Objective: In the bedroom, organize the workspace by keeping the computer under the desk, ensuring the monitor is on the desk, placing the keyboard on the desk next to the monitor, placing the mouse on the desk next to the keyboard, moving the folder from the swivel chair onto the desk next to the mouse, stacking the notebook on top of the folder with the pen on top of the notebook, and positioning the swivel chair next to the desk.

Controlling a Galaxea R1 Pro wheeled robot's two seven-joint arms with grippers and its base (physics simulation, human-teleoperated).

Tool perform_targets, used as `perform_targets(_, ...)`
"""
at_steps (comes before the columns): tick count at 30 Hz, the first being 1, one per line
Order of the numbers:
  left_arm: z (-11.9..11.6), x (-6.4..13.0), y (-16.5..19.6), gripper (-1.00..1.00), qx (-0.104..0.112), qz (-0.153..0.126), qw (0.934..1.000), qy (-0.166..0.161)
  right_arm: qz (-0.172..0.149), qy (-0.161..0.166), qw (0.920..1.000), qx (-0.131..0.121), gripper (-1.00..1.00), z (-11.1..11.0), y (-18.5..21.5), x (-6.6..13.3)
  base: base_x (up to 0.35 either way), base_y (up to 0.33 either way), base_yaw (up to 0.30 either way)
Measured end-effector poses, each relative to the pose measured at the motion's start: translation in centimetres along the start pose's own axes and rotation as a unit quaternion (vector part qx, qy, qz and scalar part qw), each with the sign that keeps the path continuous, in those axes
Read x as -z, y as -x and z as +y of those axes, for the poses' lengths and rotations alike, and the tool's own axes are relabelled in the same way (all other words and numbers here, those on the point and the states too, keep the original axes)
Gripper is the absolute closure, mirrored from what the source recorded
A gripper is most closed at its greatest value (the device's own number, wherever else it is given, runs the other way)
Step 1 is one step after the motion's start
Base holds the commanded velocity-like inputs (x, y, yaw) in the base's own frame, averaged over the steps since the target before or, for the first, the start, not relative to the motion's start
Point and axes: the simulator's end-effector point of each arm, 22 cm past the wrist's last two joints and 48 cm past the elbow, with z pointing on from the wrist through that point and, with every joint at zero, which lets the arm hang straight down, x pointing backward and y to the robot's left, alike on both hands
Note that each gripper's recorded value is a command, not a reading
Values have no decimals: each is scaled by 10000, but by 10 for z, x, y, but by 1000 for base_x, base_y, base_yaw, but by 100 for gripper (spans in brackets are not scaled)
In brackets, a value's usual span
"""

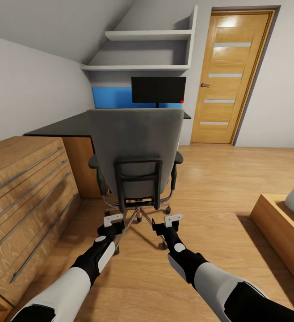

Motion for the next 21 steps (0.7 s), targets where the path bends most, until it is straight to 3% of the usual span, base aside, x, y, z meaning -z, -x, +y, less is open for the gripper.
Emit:
perform_targets(5,1,0,0,-100,-11,2,10000,5,-3,2,10000,0,-100,0,0,0,185,0,0)
perform_targets(10,0,0,4,-100,40,-76,10000,11,11,187,9997,186,-100,10,-5,3,0,0,0)
perform_targets(21,10,-1,4,-100,-20,-63,10000,69,-1,179,9996,228,-100,11,-5,4,0,0,0)
